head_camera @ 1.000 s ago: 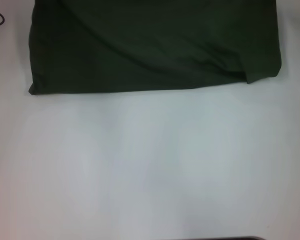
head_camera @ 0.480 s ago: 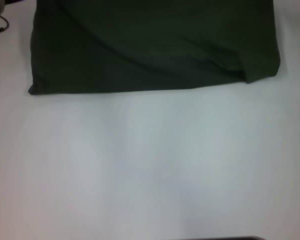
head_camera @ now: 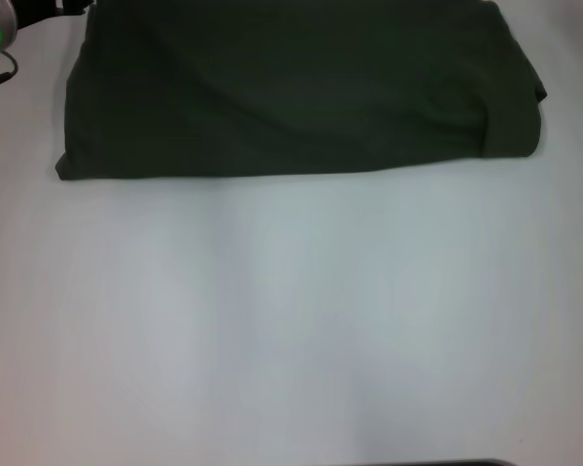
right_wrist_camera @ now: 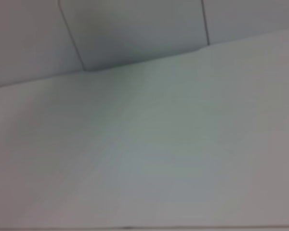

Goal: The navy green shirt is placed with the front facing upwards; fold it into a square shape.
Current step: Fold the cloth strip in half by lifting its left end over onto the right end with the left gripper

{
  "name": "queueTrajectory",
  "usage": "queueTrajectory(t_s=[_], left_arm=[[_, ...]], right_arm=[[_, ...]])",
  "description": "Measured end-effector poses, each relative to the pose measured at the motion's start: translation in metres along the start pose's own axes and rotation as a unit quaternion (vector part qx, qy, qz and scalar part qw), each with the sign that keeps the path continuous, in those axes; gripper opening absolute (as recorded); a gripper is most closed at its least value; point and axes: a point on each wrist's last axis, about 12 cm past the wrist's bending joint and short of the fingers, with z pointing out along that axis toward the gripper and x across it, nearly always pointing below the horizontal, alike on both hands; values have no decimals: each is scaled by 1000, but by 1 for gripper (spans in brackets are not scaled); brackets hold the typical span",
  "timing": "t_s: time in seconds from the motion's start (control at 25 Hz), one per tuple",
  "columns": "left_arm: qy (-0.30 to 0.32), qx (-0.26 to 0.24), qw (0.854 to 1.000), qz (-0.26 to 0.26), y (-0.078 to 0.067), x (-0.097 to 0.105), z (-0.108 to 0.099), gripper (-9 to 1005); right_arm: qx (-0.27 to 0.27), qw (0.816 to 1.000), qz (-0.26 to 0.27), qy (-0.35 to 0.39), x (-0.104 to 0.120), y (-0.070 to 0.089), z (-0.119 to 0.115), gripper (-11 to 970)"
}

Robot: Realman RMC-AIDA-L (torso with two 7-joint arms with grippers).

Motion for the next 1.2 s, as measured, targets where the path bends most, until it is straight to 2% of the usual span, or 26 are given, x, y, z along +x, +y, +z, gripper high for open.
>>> queueTrajectory(t_s=[0.2, 0.32, 0.52, 0.76, 0.88, 1.2], left_arm=[[2, -5, 1000, -3, 1, 4, -1, 394], [8, 8, 1000, -8, 1, 8, -3, 458], [16, 47, 999, -20, 5, 14, -14, 695], [17, 107, 993, -43, 14, 24, -35, 885], [25, 119, 991, -49, 18, 30, -41, 940], [38, 110, 991, -63, 30, 46, -51, 938]], right_arm=[[-5, 1000, -1, -14, -2, -8, -9, 359], [-26, 1000, 2, -6, 3, -12, -18, 471], [-69, 997, 17, 18, 15, -24, -41, 676], [-107, 992, 43, 60, 32, -40, -69, 918], [-118, 987, 65, 87, 38, -46, -81, 914], [-142, 973, 116, 139, 47, -48, -95, 913]])
